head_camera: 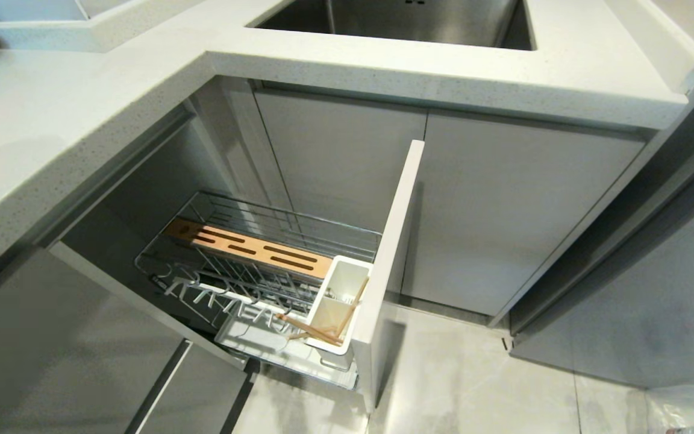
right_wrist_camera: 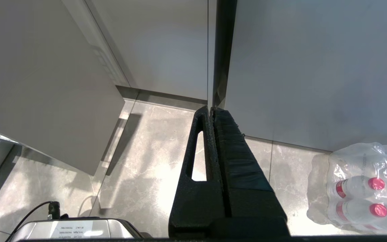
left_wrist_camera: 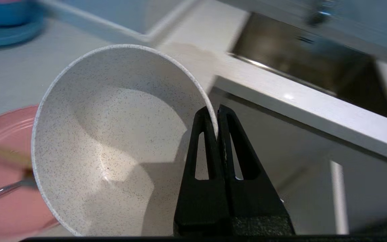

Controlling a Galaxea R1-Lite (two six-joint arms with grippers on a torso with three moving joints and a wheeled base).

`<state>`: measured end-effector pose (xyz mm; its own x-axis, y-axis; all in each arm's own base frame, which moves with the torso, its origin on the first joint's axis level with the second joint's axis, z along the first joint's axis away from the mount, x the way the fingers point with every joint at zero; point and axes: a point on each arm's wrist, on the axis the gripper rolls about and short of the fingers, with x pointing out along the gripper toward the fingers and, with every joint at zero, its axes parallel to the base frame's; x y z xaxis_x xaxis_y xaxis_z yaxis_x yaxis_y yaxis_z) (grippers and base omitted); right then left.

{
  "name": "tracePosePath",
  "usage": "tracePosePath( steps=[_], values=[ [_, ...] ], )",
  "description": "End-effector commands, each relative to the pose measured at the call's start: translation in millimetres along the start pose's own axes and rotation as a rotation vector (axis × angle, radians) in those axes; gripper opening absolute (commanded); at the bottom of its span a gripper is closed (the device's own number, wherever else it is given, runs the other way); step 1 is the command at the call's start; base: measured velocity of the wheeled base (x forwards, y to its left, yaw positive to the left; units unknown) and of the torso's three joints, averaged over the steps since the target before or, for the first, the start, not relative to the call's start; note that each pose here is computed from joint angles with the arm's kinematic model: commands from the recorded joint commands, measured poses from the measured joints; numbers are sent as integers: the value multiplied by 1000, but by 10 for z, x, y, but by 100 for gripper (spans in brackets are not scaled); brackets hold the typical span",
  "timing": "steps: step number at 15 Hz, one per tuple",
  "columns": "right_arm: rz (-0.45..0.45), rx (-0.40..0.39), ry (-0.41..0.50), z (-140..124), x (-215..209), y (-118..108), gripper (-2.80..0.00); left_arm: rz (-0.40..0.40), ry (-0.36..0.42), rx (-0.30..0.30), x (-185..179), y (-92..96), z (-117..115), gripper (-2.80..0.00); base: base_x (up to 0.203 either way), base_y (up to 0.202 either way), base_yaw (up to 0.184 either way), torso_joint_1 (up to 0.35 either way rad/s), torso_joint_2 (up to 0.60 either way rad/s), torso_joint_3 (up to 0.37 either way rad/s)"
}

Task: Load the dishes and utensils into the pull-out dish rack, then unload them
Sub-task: Pick up the bowl and place it in the cupboard

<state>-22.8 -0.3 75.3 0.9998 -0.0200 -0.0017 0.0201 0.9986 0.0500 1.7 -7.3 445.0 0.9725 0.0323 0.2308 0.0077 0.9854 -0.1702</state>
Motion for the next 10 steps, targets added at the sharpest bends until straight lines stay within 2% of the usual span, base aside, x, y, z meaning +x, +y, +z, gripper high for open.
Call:
tracePosePath(
  steps=[1,3,5,6,7,9,10],
  values=[
    [0,1,1,-4,1,0,-280,-135,36,-28,78,20,-7,-280,0,0,0,0,0,0],
    [0,1,1,-4,1,0,-280,-231,37,-50,221,28,-30,-280,0,0,0,0,0,0],
    [0,1,1,-4,1,0,-280,-301,65,-83,404,11,-207,-280,0,0,0,0,0,0],
    [0,1,1,-4,1,0,-280,-313,58,-96,510,-7,-314,-280,0,0,0,0,0,0],
    [0,1,1,-4,1,0,-280,-348,17,-124,589,-45,-380,-280,0,0,0,0,0,0],
    [0,1,1,-4,1,0,-280,-438,-62,-249,684,-141,-463,-280,0,0,0,0,0,0],
    [0,1,1,-4,1,0,-280,-473,-57,-330,743,-197,-534,-280,0,0,0,0,0,0]
  ],
)
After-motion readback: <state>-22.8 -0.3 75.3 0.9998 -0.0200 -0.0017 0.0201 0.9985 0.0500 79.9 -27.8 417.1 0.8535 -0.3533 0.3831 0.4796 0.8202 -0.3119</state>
